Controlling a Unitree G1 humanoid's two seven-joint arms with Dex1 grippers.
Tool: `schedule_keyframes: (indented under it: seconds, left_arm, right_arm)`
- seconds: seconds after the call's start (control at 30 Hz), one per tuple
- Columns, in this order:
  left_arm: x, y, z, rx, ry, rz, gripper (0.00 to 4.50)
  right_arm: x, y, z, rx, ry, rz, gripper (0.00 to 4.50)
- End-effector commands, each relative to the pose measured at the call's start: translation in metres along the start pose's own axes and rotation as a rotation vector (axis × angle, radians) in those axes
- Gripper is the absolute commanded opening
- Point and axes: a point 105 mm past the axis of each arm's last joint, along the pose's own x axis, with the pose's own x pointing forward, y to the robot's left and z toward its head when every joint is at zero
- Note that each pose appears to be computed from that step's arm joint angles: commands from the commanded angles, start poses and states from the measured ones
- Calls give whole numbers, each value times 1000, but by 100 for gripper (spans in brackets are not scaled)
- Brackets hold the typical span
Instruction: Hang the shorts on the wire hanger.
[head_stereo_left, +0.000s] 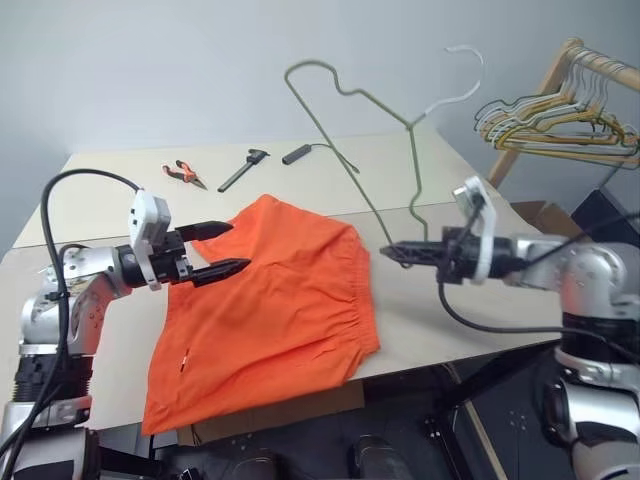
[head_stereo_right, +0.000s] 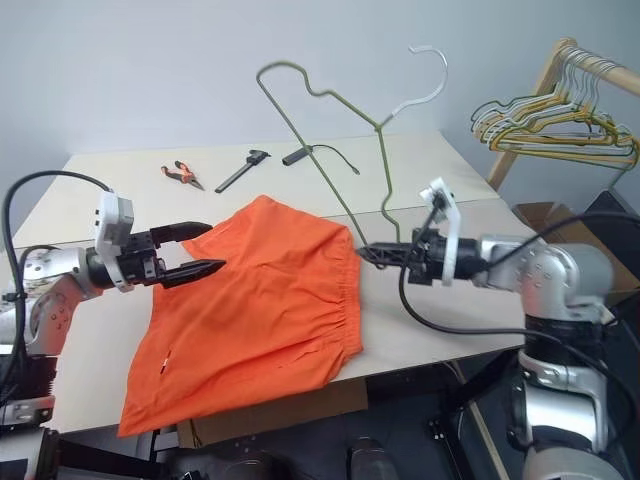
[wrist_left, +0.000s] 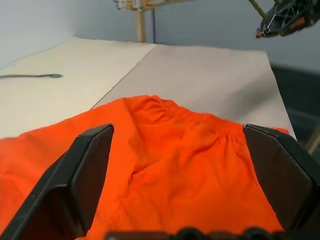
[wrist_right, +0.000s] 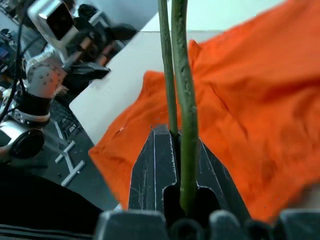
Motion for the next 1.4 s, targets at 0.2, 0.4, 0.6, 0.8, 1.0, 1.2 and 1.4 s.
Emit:
schedule_keyframes:
  seconds: [0.2,0.4,0.6,0.8,1.0,1.2,1.4]
  left_arm:
    - [6,-19,2,157,134,-155,449]
    - [13,-30,-4,172,172,-237,449]
    - [15,-35,-9,171,196,-258,449]
    - [14,-39,-11,176,207,-270,449]
    - [13,-37,-13,167,208,-256,449]
    - [15,-38,-5,145,147,-248,449]
    - [15,-37,-6,145,155,-239,449]
  right_arm:
    - [-50,24,-67,296,190,29,0]
    - [-68,11,-90,482,220,-55,0]
    - [-75,-11,-97,581,220,-145,0]
    - [-75,-29,-110,656,214,-210,0]
    - [-70,-32,-116,673,206,-205,0]
    - [-61,-34,-126,697,224,-201,0]
    - [-57,-35,-124,695,206,-186,0]
